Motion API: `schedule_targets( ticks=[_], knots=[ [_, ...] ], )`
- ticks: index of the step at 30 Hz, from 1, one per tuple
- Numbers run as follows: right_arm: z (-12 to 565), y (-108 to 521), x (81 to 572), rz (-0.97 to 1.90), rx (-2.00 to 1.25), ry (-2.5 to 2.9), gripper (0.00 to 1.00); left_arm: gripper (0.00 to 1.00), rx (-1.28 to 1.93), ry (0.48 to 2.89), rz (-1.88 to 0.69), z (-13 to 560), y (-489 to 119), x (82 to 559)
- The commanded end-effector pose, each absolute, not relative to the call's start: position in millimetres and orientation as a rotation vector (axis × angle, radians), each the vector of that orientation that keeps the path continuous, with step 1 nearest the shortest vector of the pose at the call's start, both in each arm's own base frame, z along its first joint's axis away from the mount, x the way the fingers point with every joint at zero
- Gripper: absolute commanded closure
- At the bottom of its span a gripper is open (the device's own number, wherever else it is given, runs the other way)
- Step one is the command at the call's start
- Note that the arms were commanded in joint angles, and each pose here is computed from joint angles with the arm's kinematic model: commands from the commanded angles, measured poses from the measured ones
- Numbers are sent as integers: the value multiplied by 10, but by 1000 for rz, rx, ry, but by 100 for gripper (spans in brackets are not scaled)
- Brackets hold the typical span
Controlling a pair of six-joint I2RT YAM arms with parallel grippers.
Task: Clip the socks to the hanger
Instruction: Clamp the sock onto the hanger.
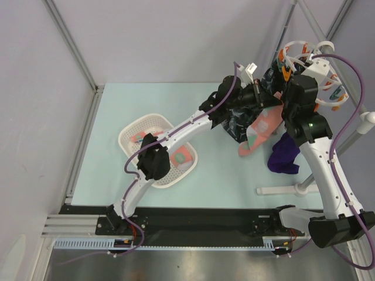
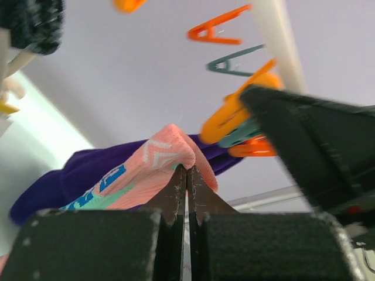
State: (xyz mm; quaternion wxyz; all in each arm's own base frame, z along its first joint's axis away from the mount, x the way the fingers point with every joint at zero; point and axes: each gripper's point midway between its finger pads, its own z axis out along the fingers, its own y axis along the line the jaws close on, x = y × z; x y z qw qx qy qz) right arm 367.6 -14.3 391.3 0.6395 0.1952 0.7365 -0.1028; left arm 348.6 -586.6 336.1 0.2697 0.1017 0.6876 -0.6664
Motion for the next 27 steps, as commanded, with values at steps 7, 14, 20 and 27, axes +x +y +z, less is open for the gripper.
schedule_targets(
  ticks=[7, 14, 20, 27],
  knots=[
    [3774, -1, 3651, -181, 387, 1732, 100, 100, 281, 1697, -1937, 3833, -5827, 3477],
    [3813, -13, 3628, -181, 388, 1722, 100, 100, 261, 1735, -1924, 3713, -5838, 3532],
    [3806, 7, 3626, -171, 381, 1728, 100, 100, 238, 1709, -1968, 3753, -5844, 3541],
    [3816, 16, 3611, -161, 374, 1722, 100, 100, 216, 1725, -1990, 3678, -5866, 3571]
  ],
)
